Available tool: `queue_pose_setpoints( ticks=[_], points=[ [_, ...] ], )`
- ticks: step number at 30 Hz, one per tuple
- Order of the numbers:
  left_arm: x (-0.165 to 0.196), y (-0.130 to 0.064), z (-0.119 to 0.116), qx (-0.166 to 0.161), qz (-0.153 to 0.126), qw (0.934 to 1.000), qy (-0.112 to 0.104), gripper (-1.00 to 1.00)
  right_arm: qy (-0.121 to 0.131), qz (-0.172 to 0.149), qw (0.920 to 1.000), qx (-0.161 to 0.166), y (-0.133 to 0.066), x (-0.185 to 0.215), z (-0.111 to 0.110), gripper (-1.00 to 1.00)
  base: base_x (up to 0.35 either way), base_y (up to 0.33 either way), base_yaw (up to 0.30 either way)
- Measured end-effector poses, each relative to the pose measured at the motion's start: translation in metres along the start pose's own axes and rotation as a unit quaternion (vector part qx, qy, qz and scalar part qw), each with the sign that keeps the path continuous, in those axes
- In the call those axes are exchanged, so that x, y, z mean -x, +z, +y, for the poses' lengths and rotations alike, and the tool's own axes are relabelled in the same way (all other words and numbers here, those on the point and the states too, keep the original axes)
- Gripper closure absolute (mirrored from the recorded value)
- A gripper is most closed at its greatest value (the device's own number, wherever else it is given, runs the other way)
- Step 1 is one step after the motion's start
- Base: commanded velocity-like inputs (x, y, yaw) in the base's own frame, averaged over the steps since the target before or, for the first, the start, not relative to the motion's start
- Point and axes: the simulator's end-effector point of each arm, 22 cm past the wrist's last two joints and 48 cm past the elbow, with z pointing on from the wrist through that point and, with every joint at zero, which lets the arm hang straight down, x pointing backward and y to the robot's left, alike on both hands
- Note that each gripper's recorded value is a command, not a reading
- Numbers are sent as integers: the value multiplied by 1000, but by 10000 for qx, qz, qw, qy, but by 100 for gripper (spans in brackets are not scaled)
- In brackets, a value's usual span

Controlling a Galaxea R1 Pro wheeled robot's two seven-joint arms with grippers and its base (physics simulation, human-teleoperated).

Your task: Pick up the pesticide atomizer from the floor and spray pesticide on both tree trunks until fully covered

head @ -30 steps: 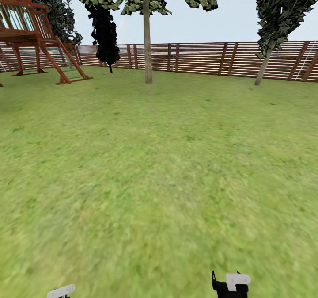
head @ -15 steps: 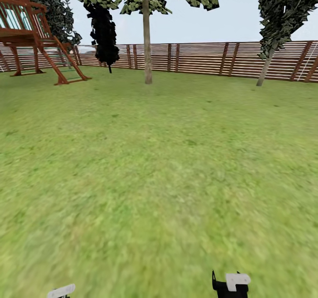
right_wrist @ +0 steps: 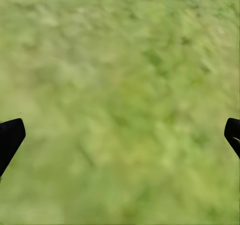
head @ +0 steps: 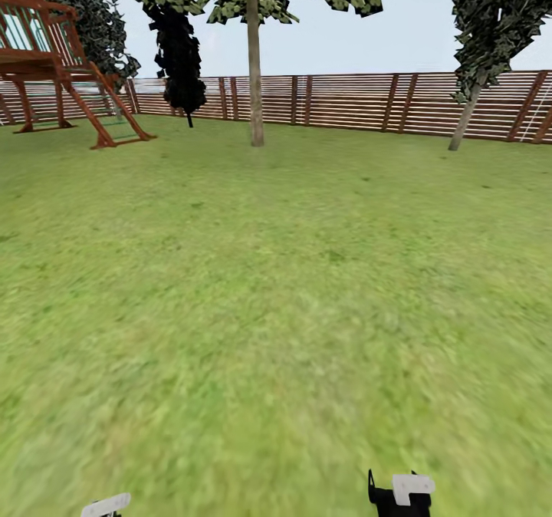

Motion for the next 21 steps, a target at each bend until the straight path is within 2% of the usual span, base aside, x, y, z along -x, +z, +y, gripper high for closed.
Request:
queue_pose_setpoints(
  ticks=[3, 9, 21],
  points=[
    [0, 0, 0, 1, 1, 10000, 0, 100, 0, 1, 10000, 0, 0, 0, 0, -100, 338, 0, 15],
    [0, 0, 0, 0, 6, 10000, 2, 100, 3, 4, 10000, 3, 0, 0, 1, -100, 338, 0, 164],
    [0, 0, 0, 0, 7, 10000, 1, 100, -6, 1, 10000, -21, 0, 0, -2, -100, 338, 0, 7]
  ],
)
